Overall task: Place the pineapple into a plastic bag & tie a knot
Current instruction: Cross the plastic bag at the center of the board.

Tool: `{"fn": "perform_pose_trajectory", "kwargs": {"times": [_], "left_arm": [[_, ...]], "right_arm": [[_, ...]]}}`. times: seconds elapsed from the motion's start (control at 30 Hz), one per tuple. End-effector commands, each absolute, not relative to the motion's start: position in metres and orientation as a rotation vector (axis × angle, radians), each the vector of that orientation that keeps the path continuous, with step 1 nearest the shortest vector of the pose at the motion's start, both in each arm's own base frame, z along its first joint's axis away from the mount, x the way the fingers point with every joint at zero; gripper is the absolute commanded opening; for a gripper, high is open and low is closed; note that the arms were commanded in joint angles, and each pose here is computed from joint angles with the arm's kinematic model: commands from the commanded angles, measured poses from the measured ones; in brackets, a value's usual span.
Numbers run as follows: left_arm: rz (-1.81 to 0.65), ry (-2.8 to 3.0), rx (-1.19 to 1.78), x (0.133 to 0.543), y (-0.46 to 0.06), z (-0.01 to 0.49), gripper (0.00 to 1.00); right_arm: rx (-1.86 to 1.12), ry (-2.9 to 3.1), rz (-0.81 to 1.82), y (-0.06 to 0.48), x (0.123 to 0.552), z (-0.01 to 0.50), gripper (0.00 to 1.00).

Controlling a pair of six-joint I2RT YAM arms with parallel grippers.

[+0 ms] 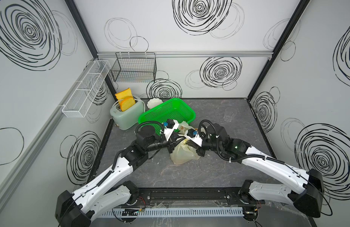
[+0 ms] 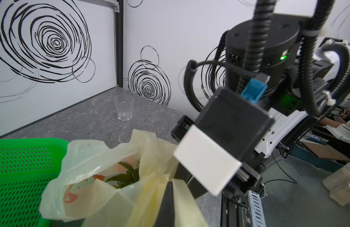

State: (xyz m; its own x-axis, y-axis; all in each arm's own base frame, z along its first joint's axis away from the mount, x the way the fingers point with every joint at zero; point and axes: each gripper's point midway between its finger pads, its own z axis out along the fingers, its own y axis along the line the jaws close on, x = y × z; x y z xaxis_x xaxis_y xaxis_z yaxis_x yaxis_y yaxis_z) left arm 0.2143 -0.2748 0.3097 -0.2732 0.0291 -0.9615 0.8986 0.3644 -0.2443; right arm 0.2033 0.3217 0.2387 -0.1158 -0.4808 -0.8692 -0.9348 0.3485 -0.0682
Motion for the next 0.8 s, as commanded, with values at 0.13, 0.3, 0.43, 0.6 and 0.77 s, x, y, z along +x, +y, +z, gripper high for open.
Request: {"fn": "perform_pose_trajectory", "kwargs": {"times": [0.13,0.3,0.43,0.6,0.77], "left_arm": [[-1.211,1.464,0.884,0.18,-0.28,0.349,0.0],[-1.162,1.53,0.889,0.18,-0.275,0.326,0.0],[-1.055,1.539,0.841,0.197,-0.27,0.327,0.02],[-0.927,1.522,0.787,0.217,-0.264,0.338,0.32],[-0.828,1.518,0.815,0.226,-0.261,0.338,0.58]], "right_arm": [[-0.76,1.821,0.649,0.308,0.257,0.25,0.0],[-0.627,1.812,0.799,0.312,0.255,0.257,0.0],[-0.646,1.82,0.841,0.32,0.245,0.251,0.0],[-0.673,1.818,0.866,0.324,0.238,0.247,0.0],[-0.705,1.806,0.887,0.329,0.233,0.248,0.0]]}}
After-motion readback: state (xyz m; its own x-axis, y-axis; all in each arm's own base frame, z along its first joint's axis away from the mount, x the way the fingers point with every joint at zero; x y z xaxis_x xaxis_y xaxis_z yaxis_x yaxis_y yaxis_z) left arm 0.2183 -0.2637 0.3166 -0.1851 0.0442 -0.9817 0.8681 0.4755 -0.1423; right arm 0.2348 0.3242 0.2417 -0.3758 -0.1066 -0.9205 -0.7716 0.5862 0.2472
